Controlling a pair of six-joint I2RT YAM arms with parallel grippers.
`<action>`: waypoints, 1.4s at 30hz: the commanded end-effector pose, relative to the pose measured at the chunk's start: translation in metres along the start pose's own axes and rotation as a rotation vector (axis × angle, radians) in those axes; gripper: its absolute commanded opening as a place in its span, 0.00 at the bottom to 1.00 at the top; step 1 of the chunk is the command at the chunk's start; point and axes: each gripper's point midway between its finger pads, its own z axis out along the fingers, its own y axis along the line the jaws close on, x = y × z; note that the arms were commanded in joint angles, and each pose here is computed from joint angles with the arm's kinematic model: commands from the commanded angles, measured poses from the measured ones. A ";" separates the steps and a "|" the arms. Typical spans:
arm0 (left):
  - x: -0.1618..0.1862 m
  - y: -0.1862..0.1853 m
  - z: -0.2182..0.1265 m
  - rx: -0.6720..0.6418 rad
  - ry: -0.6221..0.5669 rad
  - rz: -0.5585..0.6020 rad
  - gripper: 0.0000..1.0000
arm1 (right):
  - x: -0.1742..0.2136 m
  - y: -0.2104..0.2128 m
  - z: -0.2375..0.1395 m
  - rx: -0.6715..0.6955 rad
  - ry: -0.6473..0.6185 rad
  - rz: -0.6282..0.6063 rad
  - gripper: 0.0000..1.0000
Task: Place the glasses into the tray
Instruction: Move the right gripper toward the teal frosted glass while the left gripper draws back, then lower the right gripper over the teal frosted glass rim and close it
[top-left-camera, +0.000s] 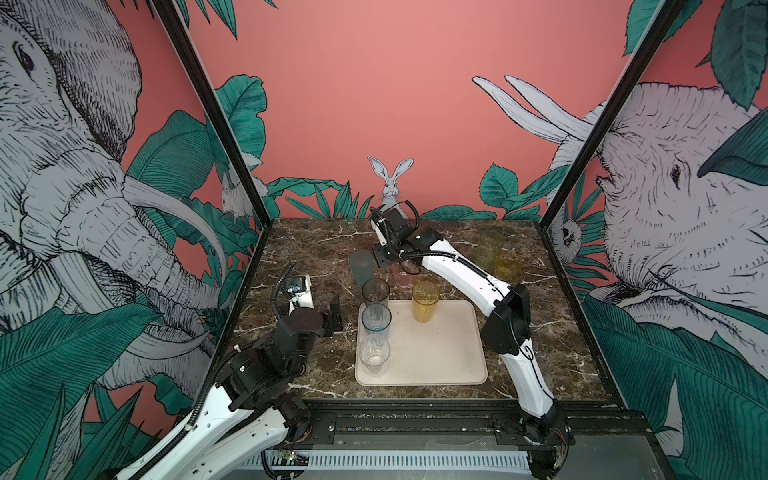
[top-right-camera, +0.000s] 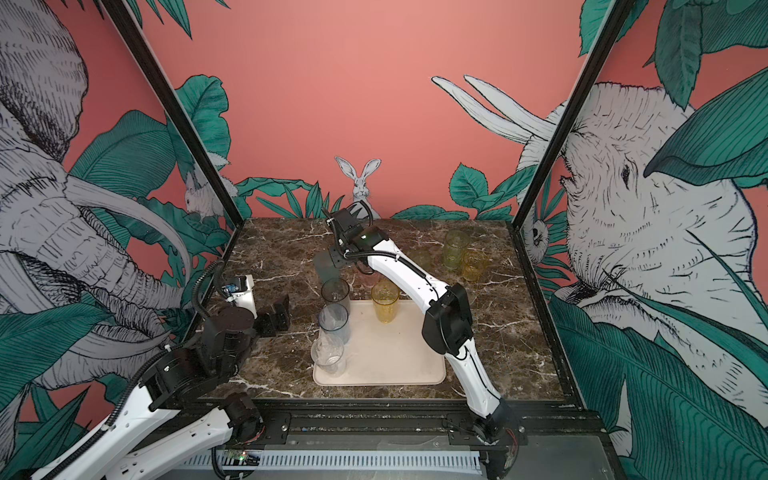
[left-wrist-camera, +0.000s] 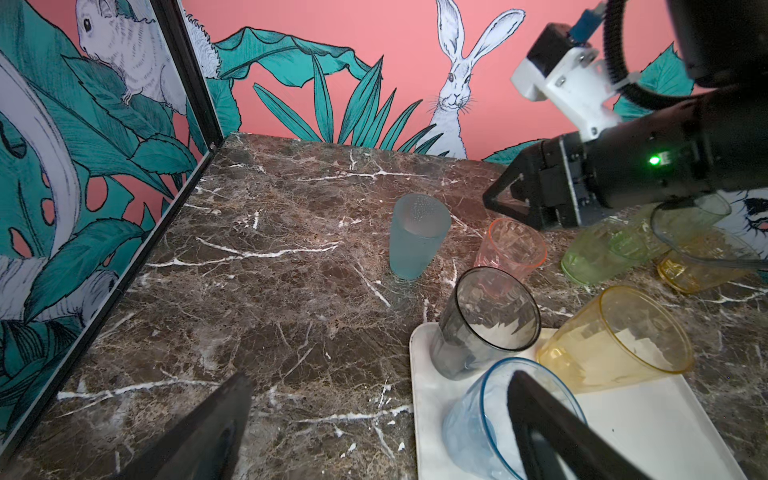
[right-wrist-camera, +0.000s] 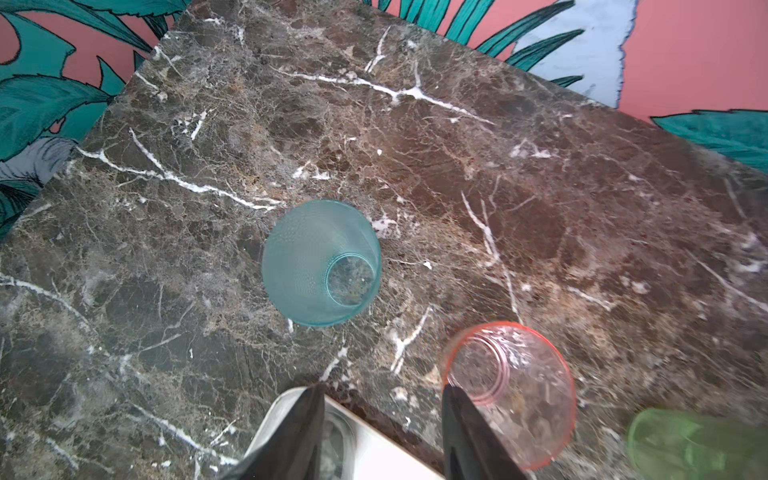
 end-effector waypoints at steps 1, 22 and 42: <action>0.005 0.009 -0.001 -0.027 0.000 -0.005 0.98 | -0.017 0.014 0.003 -0.043 -0.061 0.014 0.48; 0.003 0.018 -0.005 -0.056 -0.030 -0.001 0.97 | -0.010 0.008 0.068 0.029 -0.069 0.092 0.54; 0.003 0.023 -0.007 -0.077 -0.014 0.008 0.97 | -0.004 0.010 0.098 0.019 -0.071 0.115 0.51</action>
